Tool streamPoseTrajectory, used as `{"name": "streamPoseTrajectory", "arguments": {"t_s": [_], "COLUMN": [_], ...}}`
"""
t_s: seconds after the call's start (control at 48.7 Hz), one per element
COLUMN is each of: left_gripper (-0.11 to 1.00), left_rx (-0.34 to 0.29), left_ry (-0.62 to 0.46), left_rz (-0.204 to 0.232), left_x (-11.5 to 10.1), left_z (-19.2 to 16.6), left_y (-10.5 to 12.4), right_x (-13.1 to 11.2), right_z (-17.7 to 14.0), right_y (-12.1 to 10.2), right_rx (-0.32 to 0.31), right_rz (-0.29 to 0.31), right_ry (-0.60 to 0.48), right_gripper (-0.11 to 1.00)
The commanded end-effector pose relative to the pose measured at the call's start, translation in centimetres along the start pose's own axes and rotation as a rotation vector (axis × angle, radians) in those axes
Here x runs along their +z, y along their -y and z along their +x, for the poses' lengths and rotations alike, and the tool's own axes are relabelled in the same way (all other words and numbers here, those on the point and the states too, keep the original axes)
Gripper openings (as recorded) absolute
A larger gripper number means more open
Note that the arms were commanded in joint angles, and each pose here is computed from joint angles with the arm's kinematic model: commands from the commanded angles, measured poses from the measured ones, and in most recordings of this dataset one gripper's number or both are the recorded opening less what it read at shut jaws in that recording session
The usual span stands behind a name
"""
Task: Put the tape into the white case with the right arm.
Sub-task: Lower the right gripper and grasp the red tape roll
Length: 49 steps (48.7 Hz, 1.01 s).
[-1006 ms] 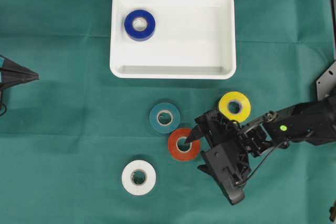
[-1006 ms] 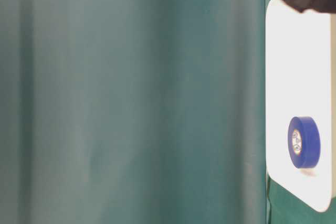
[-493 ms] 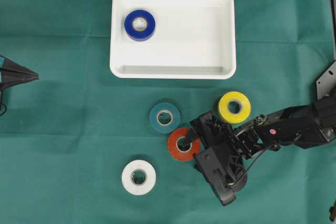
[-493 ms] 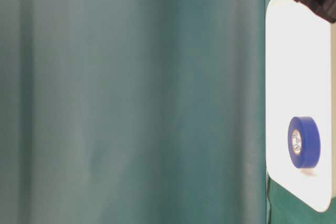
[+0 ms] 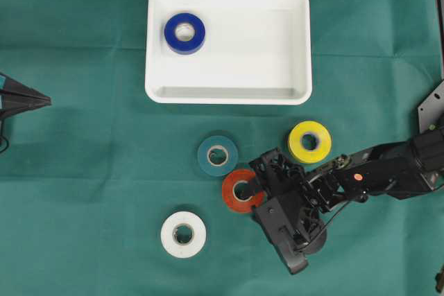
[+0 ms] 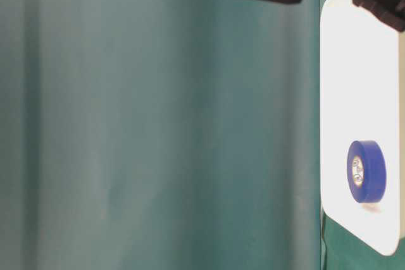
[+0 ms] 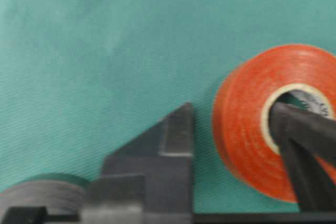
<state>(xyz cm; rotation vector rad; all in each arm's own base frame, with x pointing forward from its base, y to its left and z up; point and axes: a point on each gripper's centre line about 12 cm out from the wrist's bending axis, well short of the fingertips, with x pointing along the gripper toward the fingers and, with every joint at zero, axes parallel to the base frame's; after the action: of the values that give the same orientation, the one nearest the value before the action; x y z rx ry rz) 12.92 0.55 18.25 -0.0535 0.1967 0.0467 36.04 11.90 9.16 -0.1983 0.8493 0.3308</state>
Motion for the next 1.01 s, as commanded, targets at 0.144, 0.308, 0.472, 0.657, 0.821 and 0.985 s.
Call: {"name": "streamPoseTrajectory", "arguments": {"t_s": [0.144, 0.308, 0.472, 0.657, 0.821, 0.985], "left_gripper": [0.01, 0.01, 0.01, 0.01, 0.01, 0.01], "left_rx": [0.001, 0.001, 0.001, 0.001, 0.001, 0.001], "left_ry": [0.009, 0.012, 0.011, 0.011, 0.009, 0.011], "left_rz": [0.000, 0.000, 0.001, 0.001, 0.001, 0.001], "left_x": [0.4, 0.5, 0.5, 0.5, 0.4, 0.5], "left_z": [0.0, 0.0, 0.0, 0.0, 0.1, 0.0], "left_y": [0.0, 0.0, 0.0, 0.0, 0.0, 0.0], "right_x": [1.2, 1.3, 1.3, 2.4, 4.0, 4.5], "right_z": [-0.3, -0.3, -0.3, -1.5, -3.4, -4.0], "right_y": [0.2, 0.2, 0.2, 0.4, 0.3, 0.4], "right_rx": [-0.005, -0.005, -0.005, -0.023, -0.048, -0.060], "right_rz": [0.004, 0.005, 0.005, 0.002, -0.004, -0.002], "right_ry": [0.032, 0.034, 0.034, 0.045, 0.056, 0.055], "right_gripper": [0.03, 0.03, 0.03, 0.03, 0.03, 0.03]}}
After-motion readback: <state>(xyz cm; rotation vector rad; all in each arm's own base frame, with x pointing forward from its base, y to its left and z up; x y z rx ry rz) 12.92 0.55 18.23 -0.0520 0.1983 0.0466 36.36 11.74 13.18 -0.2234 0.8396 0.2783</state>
